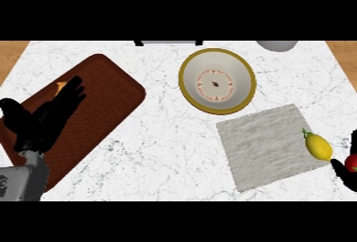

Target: Pick the tomato from the placemat and place it in the bowl

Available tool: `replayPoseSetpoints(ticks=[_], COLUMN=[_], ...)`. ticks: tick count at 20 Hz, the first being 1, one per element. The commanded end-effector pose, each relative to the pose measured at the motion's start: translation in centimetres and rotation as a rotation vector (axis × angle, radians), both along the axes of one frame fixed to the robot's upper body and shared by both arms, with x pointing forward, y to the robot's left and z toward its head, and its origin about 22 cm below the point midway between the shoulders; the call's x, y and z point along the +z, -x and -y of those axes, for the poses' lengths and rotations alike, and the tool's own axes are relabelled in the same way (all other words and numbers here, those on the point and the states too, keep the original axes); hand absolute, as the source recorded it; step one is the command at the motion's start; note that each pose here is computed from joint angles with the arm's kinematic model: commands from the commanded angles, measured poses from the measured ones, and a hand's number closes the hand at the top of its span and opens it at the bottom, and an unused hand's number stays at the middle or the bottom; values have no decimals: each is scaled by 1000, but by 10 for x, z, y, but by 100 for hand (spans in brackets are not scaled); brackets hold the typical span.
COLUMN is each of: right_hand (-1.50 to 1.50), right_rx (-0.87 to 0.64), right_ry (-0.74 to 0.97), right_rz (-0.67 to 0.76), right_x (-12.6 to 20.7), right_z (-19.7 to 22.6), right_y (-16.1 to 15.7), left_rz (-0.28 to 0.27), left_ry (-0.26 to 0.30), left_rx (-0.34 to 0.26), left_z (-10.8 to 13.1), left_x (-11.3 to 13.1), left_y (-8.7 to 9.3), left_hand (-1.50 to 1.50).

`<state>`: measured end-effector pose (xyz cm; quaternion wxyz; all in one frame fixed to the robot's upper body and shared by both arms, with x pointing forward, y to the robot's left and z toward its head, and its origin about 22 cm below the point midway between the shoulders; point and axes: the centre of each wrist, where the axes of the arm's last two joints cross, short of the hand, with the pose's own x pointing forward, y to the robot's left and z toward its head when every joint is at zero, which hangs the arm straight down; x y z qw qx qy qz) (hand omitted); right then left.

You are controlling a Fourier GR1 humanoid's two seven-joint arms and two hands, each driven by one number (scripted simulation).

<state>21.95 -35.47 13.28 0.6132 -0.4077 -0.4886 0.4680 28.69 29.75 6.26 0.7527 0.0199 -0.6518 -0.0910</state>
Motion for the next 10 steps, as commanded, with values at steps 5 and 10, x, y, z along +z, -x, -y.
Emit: replayPoseSetpoints(ticks=[5,10], right_hand=[150,150], right_rx=[58,83], right_ry=[47,33], right_rz=[123,172], right_x=[92,124], right_z=[-30,-64], right_y=[27,26], left_rz=[5,4], left_ry=[8,-5], left_rx=[-14,-20], left_z=[-8,0], left_x=[18,-12], left_y=[-13,-1], left_hand=[0,0])
